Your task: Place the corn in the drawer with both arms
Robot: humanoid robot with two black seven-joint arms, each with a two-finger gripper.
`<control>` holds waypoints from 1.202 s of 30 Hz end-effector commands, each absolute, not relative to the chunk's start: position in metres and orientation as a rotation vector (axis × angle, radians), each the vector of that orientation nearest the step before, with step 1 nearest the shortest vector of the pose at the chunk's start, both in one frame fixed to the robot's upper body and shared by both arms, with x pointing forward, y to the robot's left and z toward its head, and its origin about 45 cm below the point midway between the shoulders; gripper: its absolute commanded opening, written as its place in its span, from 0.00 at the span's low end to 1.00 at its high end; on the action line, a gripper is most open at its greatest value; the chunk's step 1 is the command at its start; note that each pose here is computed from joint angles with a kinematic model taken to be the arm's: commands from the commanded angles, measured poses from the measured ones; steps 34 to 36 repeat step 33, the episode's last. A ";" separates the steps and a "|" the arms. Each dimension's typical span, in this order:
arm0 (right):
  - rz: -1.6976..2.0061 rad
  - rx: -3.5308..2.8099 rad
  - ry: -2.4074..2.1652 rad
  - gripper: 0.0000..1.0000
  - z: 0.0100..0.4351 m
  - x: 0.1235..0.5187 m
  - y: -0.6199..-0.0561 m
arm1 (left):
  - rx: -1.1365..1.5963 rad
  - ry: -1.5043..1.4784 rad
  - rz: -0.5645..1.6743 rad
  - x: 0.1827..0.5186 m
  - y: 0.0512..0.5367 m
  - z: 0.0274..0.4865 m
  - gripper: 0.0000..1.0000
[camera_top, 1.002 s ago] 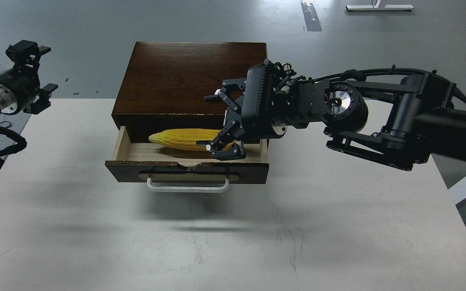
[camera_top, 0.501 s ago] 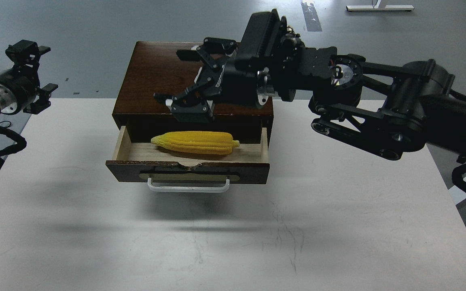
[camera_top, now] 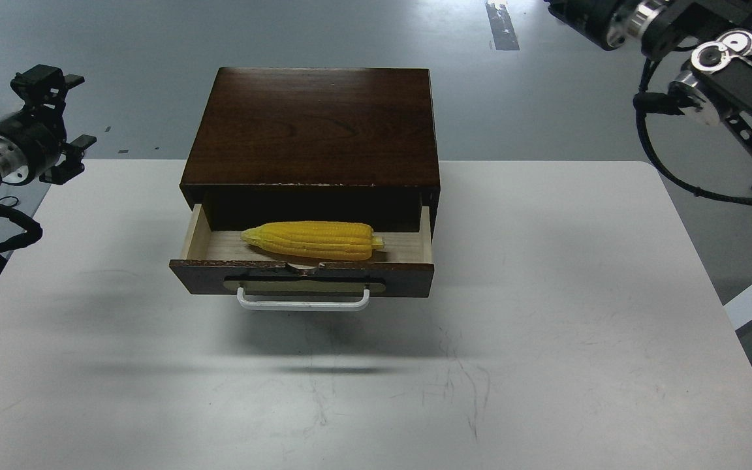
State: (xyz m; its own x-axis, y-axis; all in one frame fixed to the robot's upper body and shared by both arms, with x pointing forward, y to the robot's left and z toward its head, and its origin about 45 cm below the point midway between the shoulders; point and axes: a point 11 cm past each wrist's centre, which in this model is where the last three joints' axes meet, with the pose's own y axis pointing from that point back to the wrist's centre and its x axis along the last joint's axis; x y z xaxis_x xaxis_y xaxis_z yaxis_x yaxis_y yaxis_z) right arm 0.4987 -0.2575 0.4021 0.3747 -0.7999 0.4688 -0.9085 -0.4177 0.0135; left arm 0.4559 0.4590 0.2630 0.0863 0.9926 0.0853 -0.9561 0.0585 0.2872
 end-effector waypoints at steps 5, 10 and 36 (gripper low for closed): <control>-0.137 2.360 -1.812 1.00 0.333 0.496 -0.329 | 0.298 0.150 1.477 0.456 0.458 0.263 0.98; -0.403 2.353 -1.830 1.00 0.290 0.479 -0.344 | 0.285 0.140 1.474 0.456 0.458 0.264 0.98; -0.639 2.458 -1.679 1.00 0.242 0.465 -0.313 | 0.144 0.182 1.299 0.448 0.443 0.269 0.98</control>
